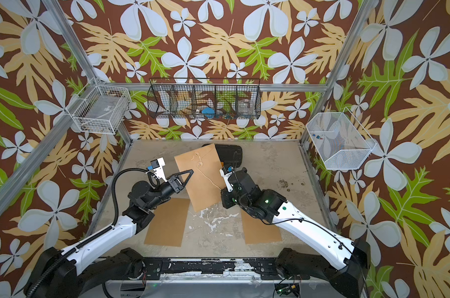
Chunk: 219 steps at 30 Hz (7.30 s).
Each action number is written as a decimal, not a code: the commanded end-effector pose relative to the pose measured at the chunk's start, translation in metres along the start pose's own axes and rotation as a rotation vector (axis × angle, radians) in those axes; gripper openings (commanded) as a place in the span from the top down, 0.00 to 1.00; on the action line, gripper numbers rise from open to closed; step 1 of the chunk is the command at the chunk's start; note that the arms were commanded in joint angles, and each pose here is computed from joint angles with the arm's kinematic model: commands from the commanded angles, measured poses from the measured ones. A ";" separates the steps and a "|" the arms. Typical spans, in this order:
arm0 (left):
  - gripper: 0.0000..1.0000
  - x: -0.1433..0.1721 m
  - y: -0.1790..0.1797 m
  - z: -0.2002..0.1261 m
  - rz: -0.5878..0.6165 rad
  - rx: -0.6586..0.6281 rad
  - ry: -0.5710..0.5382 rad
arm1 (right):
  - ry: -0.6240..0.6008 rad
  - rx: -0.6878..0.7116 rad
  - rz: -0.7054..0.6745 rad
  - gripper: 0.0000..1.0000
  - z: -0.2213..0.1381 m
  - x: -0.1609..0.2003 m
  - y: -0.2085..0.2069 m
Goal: Open the file bag
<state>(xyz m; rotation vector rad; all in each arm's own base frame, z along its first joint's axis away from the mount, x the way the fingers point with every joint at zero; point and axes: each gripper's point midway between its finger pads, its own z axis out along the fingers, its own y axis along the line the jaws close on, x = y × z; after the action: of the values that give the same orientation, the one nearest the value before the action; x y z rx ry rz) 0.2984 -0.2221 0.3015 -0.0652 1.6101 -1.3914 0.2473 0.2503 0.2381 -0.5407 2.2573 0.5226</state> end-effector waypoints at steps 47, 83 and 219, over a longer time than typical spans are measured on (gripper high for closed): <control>1.00 0.035 0.012 -0.025 -0.013 0.026 0.110 | -0.126 0.152 -0.017 1.00 -0.005 -0.081 -0.053; 1.00 0.070 0.012 -0.018 -0.058 0.049 0.197 | -0.216 -0.108 -0.204 1.00 0.016 -0.188 0.044; 1.00 -0.024 0.027 0.001 -0.048 0.001 -0.076 | 0.058 0.161 0.030 1.00 0.005 0.017 -0.056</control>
<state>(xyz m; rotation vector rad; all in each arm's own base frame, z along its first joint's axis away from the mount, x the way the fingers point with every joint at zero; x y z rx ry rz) 0.3290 -0.2008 0.2851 -0.1824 1.5963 -1.4011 0.2673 0.2083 0.2109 -0.4544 2.3436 0.3662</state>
